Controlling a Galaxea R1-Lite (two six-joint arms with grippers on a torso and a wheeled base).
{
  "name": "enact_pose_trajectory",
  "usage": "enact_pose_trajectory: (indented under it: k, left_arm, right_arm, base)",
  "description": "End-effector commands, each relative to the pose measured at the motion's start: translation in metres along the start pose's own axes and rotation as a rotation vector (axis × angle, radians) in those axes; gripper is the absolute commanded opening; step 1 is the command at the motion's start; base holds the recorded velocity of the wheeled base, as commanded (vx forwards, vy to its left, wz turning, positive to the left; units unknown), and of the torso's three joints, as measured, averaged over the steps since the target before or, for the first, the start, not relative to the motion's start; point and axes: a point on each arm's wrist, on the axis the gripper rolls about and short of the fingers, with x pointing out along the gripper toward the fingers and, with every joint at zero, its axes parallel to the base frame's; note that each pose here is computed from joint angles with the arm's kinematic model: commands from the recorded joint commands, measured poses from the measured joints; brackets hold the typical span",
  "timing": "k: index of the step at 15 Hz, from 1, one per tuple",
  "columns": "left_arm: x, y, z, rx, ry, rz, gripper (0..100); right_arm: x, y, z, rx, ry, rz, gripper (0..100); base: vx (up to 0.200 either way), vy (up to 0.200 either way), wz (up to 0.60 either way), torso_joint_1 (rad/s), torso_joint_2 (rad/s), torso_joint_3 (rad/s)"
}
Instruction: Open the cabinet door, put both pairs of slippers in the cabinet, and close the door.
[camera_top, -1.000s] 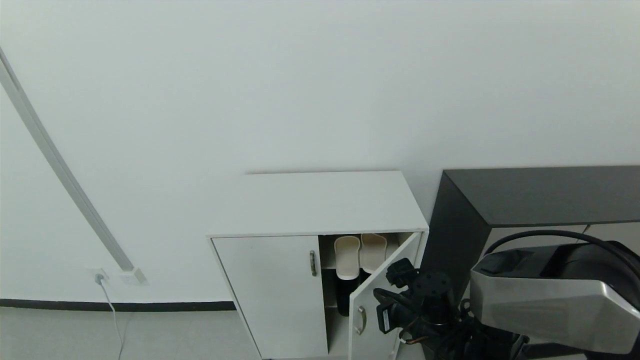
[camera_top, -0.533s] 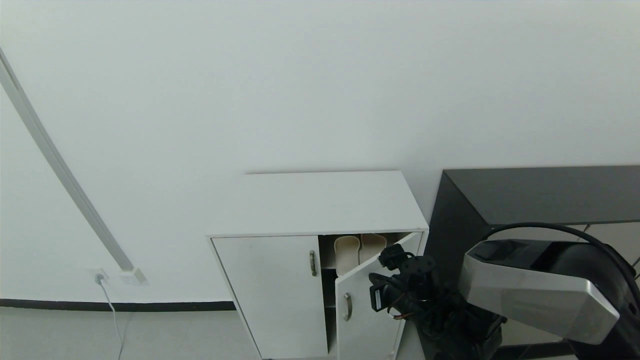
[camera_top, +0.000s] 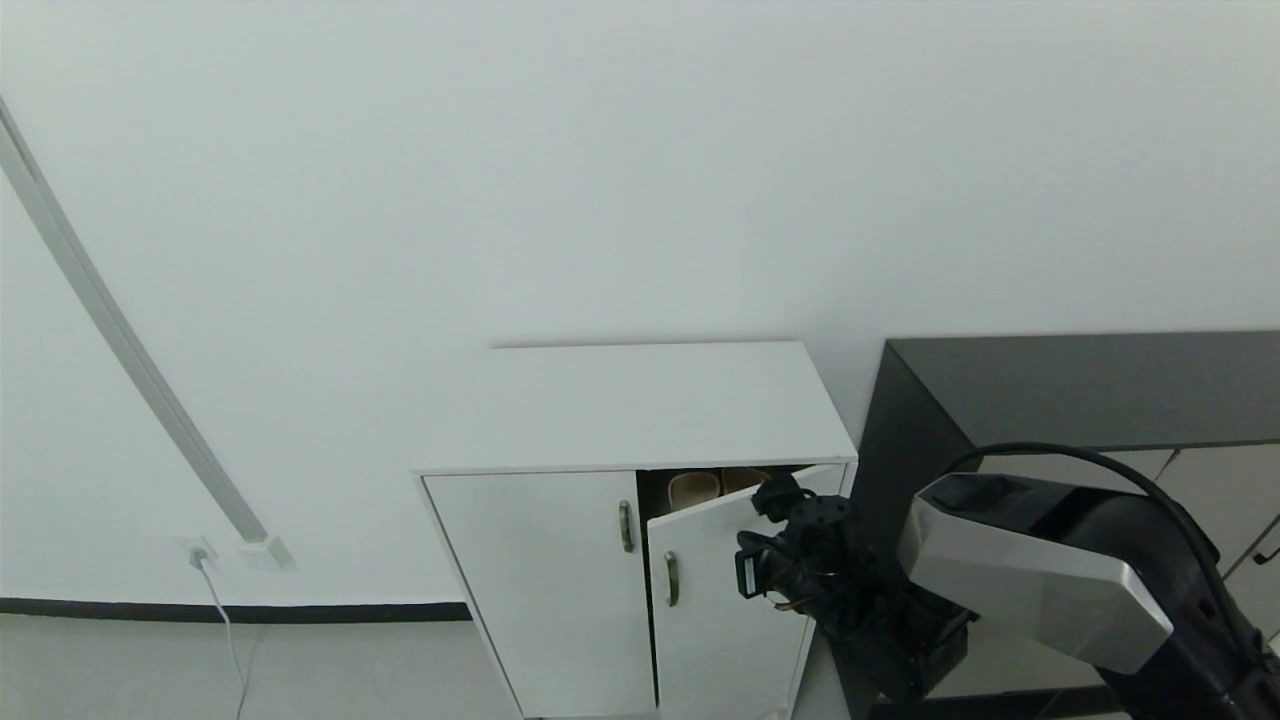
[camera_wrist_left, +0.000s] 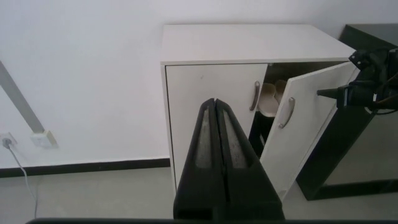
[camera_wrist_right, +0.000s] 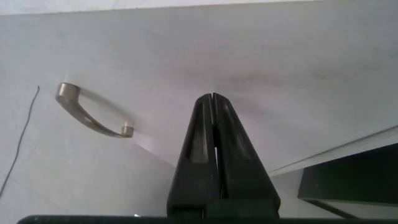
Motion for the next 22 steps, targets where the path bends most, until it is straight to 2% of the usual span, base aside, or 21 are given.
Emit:
enact_pose_trajectory:
  k: [1,22]
  left_arm:
    - [0.0,0.0,0.0,-0.001,0.001,0.0,0]
    - [0.0,0.0,0.0,-0.001,0.001,0.005,0]
  right_arm:
    - [0.01,-0.004,-0.002,0.003,-0.011,-0.009,0]
    - [0.045,-0.023,0.019,0.021,-0.005,-0.057,0]
  base:
    - [0.0,0.0,0.0,0.0,0.0,0.0]
    - [0.0,0.0,0.0,0.0,0.0,0.0]
